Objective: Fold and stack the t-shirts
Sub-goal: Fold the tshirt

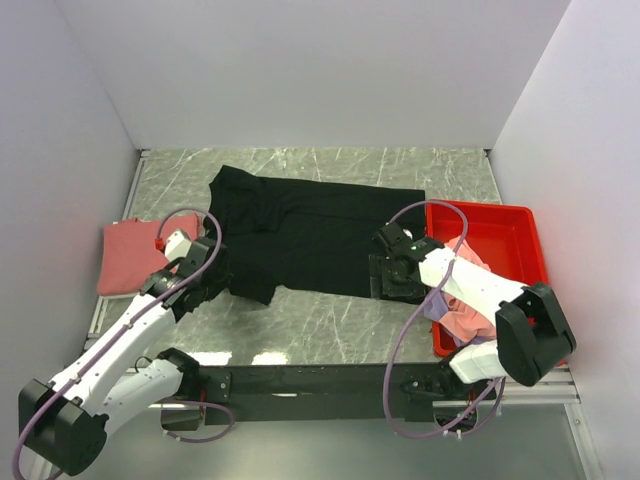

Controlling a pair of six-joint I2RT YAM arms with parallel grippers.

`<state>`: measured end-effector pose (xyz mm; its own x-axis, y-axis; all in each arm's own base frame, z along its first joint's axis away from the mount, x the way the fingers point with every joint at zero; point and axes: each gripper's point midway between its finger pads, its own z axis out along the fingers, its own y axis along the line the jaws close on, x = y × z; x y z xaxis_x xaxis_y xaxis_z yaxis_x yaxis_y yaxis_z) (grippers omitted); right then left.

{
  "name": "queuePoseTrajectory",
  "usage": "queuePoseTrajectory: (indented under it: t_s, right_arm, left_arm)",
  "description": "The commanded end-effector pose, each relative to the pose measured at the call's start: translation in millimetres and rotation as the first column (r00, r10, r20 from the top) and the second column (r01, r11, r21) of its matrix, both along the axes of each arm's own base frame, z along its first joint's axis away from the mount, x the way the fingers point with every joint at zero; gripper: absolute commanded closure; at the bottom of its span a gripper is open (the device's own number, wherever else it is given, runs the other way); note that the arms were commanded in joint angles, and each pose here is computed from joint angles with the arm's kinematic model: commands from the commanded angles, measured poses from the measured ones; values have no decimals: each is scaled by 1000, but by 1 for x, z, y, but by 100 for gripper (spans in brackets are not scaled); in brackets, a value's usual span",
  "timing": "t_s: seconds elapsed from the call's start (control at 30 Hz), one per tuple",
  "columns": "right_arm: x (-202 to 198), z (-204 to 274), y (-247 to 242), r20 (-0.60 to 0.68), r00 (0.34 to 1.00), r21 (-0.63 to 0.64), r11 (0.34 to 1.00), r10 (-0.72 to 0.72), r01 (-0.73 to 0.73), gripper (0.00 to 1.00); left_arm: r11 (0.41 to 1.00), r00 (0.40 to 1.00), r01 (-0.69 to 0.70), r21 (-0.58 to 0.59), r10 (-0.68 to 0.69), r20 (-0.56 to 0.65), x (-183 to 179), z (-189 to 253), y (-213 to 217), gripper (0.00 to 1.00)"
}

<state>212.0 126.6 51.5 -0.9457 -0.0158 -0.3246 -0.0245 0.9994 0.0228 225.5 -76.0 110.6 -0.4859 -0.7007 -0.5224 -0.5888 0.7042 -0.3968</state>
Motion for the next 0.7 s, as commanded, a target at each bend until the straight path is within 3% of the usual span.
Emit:
queuePoseTrajectory:
  t_s: [0.0, 0.33, 0.67]
  right_arm:
    - [-5, -5, -23, -11, 997, -118, 990, -83, 81, 18]
    - [-10, -20, -43, -88, 990, -259, 962, -114, 87, 23]
    - [9, -28, -51, -92, 983, -245, 961, -158, 132, 32]
  left_arm:
    - [1000, 994, 18, -12, -17, 110, 22, 37, -6, 100]
    - [1000, 993, 14, 10, -16, 120, 31, 45, -5, 100]
    - [1000, 993, 2, 15, -3, 118, 35, 46, -4, 100]
